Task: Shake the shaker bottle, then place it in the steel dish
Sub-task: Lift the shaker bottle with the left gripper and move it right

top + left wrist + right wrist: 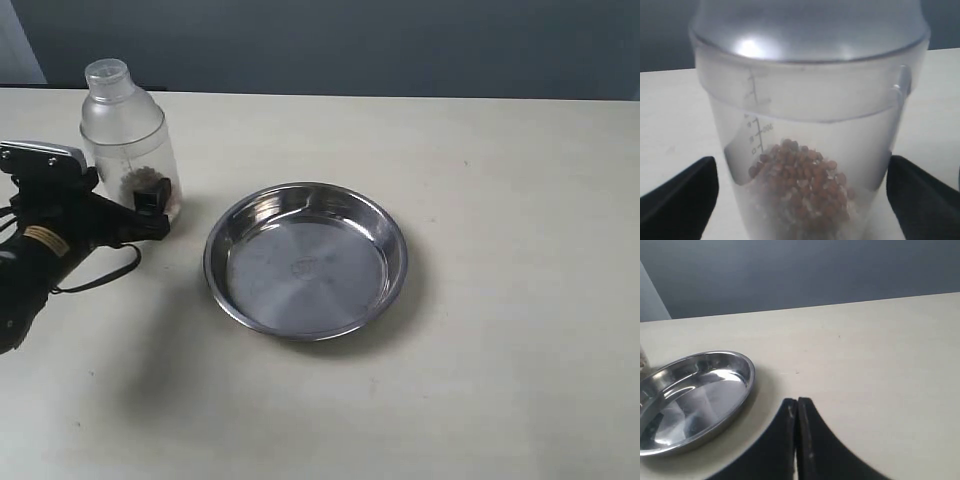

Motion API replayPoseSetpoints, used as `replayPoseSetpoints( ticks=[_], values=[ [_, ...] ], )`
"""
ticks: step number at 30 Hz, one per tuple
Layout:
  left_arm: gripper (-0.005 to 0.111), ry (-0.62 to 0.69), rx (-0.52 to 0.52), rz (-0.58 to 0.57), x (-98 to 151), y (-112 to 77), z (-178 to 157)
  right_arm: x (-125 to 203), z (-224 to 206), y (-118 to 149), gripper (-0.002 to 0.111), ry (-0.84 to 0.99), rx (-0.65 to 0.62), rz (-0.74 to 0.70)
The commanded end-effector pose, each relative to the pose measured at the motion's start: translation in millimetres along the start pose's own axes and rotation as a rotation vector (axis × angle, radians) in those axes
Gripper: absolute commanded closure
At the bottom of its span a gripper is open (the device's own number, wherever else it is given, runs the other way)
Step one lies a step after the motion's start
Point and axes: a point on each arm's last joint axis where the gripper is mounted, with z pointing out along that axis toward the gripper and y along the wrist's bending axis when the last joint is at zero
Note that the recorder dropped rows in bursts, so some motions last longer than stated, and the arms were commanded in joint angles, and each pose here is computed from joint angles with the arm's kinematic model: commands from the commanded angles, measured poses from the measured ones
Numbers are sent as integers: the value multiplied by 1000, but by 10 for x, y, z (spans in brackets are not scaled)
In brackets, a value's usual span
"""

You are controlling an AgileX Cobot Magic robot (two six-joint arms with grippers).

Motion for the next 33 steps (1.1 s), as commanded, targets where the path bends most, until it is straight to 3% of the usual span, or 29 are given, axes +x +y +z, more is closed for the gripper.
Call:
replayPoseSetpoints(
  ticks=[1,4,17,25,33],
  values=[
    [22,-10,61,20,-9,-57,-11,-6,-2,-1,109,-12,-1,-5],
    [22,-6,122,43,-3,-112,-16,-6,-2,-1,109,-12,-1,-5],
    [22,-10,107,34,-14,-99,-12,-6,-2,-1,109,-12,0,-7],
    [22,-7,101,-38,-15,-93,-11,-6,-2,-1,109,-12,0,-7],
    [6,-5,114,-50,-14,-105,-12,-6,-2,-1,109,-12,0,-7]
  ],
)
